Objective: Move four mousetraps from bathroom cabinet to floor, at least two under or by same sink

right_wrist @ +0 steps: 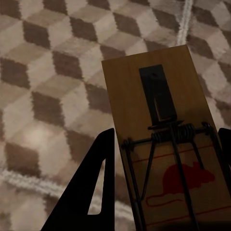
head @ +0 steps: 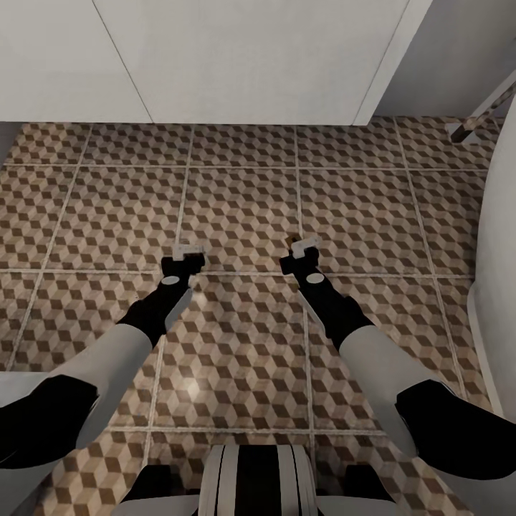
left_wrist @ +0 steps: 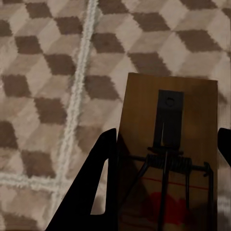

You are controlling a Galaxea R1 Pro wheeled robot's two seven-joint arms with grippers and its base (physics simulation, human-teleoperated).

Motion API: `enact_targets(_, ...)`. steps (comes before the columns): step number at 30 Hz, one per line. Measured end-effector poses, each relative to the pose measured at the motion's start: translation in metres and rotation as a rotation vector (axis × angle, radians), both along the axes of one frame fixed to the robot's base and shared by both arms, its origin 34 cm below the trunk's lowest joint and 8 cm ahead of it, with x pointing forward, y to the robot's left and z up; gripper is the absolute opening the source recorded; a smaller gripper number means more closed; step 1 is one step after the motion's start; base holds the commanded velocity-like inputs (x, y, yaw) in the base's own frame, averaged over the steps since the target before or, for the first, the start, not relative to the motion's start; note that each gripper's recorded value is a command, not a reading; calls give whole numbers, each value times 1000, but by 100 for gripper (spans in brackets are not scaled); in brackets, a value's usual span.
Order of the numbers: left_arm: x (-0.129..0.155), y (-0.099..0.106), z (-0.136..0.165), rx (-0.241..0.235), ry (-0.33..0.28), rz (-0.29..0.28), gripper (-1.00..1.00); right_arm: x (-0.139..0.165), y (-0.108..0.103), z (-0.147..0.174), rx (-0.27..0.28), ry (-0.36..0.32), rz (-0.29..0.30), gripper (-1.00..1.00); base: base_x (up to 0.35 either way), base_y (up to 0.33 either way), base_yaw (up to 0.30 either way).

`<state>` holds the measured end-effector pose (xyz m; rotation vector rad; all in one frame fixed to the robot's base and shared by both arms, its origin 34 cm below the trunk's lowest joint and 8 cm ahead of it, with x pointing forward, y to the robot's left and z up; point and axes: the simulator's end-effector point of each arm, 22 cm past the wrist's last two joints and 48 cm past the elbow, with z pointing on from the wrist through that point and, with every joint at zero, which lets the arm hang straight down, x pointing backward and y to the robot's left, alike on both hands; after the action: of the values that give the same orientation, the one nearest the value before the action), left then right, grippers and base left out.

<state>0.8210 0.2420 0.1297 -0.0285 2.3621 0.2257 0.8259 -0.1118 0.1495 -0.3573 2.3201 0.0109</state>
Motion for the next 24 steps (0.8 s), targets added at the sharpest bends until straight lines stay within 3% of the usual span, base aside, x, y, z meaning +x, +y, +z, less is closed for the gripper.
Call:
enact_targets(8,-29,7,-23,18,52,2,-100,-2,-1,-2,-1,3,-2,-100,0,0,0)
enact_targets(24,-25,5,-18,14,30,1,-100,-5,-1,-4,0,9,-2,-100,0,0,0)
